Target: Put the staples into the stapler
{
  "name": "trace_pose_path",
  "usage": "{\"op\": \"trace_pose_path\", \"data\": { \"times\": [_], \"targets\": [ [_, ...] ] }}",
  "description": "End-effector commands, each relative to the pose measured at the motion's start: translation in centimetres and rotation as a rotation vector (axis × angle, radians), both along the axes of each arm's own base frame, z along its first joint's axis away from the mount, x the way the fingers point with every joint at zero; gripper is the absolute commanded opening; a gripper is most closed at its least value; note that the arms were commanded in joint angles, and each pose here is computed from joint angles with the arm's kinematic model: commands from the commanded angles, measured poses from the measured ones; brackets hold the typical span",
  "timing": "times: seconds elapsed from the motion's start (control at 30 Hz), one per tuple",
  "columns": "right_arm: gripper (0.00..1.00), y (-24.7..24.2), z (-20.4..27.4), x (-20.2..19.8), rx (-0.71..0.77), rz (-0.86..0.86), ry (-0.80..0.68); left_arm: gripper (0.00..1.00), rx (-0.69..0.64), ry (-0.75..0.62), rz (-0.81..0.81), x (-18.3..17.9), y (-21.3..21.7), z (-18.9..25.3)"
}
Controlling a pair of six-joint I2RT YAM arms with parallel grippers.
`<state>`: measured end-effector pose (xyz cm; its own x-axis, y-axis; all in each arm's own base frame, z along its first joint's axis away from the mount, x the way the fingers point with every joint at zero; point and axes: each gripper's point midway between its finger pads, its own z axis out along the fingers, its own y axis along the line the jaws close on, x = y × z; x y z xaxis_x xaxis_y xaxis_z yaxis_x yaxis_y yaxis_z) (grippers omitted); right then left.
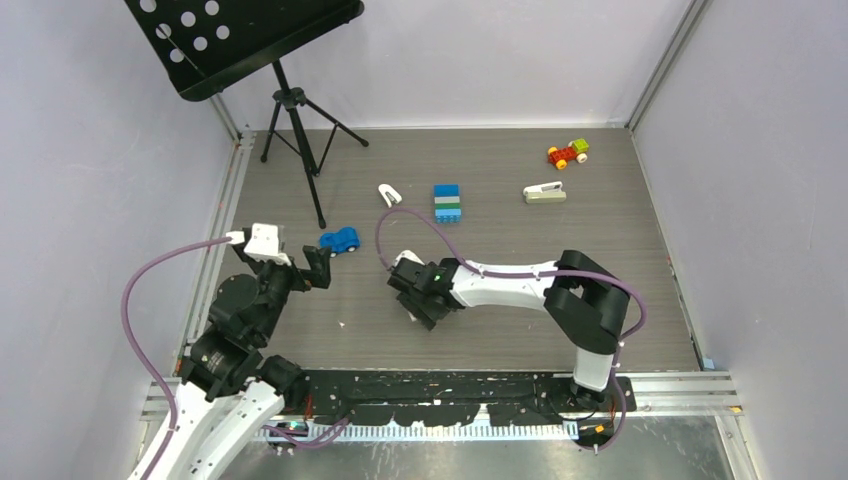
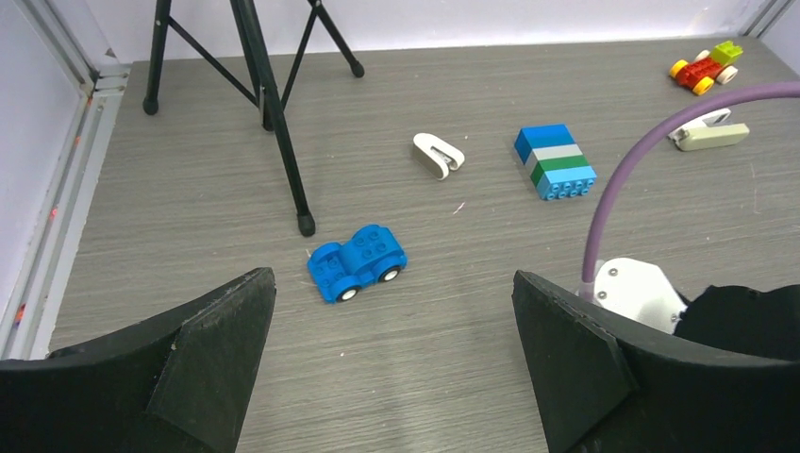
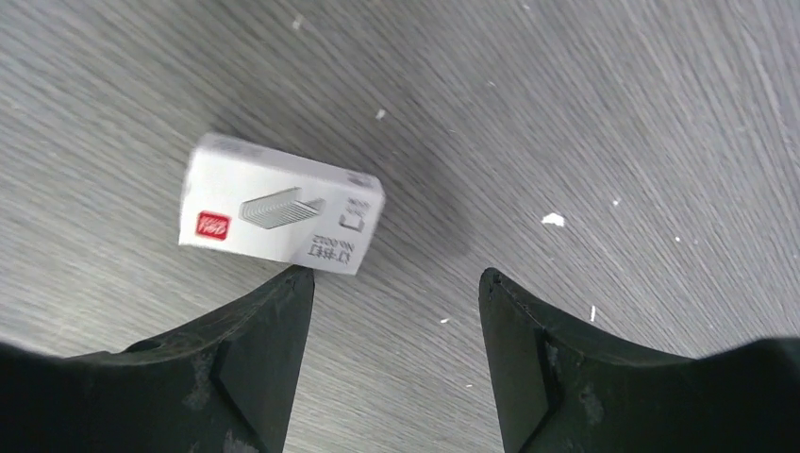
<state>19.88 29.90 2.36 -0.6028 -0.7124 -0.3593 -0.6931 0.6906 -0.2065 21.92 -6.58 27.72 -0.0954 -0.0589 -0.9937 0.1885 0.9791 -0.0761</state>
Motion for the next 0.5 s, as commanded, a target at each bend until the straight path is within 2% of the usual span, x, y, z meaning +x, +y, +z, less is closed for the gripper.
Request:
{"op": "trace_pose_path", "data": {
  "times": [0.0,0.2,0.3,0.47],
  "targets": [
    [0.70,-2.0,0.4,1.0,-0.021,-0.072,-0.087,1.00,-0.006,0.012,0.018,0.3,0.1,0.1],
    [0.70,-1.3,2.9,0.8,0.166,-0.137,-0.132,1.00,-0.120,0.155,-0.005,0.1,-1.5,-1.5],
    [0.72,-0.9,4.6,0.5,0.295,-0.170,-0.145,1.00,-0.229,0.303,-0.011,-0.6,-2.9,-4.0],
    [0.74,-0.5,5.9,-0.1,0.472,-0.215,-0.131,1.00,-0.339,0.481,-0.075,-1.3,-5.8,-8.6]
  ]
}}
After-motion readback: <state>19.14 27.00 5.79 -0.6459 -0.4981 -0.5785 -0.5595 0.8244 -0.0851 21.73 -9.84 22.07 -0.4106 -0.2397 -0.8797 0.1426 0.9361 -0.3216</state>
